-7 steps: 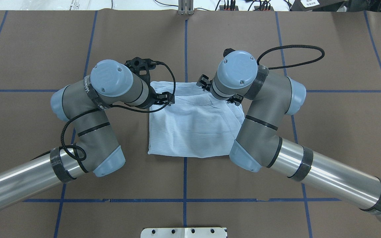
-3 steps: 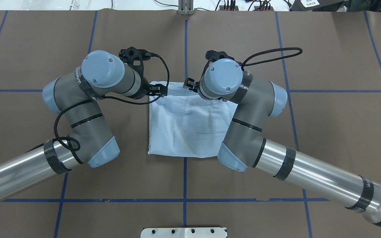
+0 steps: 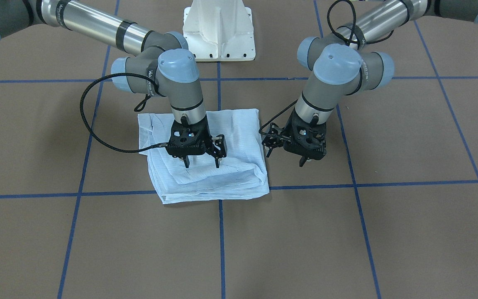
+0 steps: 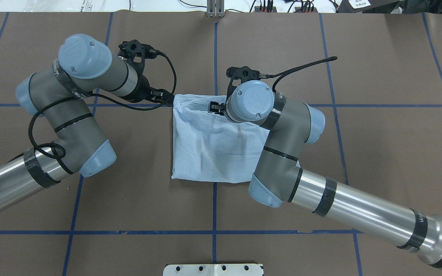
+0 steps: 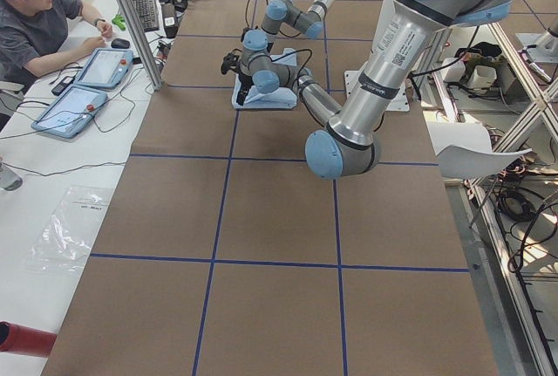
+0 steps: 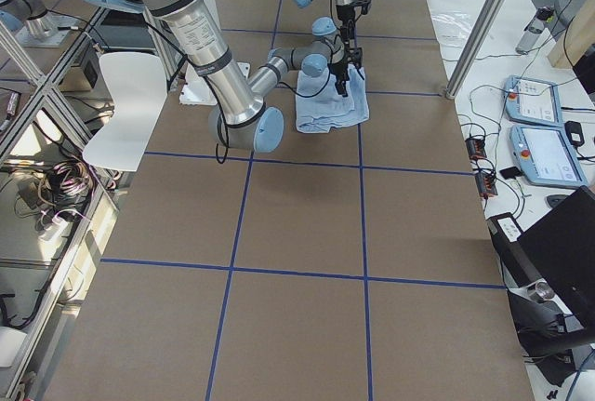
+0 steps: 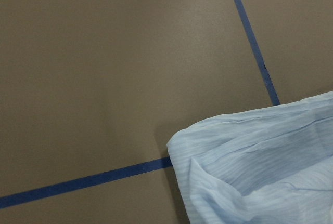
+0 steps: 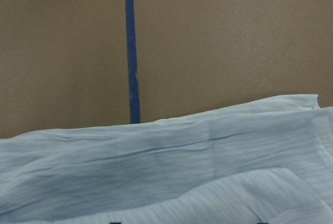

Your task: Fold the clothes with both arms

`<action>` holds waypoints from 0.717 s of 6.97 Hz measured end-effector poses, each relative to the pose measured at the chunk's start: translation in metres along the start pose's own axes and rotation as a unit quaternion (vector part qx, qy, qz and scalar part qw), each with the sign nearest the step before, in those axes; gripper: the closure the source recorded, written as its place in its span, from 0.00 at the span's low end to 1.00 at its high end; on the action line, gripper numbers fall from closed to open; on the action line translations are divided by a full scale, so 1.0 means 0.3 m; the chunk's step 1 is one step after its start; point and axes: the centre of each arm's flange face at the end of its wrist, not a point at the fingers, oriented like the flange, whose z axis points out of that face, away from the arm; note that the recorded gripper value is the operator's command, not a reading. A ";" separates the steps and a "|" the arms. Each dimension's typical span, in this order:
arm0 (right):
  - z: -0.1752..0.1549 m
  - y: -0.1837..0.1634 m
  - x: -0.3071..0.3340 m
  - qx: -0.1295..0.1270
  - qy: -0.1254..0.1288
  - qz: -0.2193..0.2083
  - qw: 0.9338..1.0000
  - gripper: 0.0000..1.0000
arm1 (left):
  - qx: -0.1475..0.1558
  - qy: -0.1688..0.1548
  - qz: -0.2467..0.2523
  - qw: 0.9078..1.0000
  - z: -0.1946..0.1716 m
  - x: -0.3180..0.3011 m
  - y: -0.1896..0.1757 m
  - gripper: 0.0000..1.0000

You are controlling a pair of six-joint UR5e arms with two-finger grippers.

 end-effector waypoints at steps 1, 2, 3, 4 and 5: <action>0.016 0.004 -0.026 0.006 0.004 0.013 1.000 0.30 | 0.000 0.001 0.003 1.000 -0.007 -0.007 0.000 0.00; 0.036 -0.001 -0.066 0.007 0.008 0.041 0.999 0.29 | 0.000 0.002 0.004 1.000 -0.011 -0.008 0.001 0.00; 0.050 -0.011 -0.104 0.009 0.012 0.074 0.997 0.26 | 0.001 0.003 0.003 1.000 -0.015 -0.008 0.001 0.00; 0.057 -0.017 -0.123 0.011 0.014 0.105 0.994 0.27 | 0.001 0.003 0.002 1.000 -0.016 -0.008 0.002 0.00; 0.064 -0.018 -0.125 0.012 0.018 0.134 0.991 0.71 | 0.001 0.003 0.000 1.000 -0.016 -0.008 0.003 0.00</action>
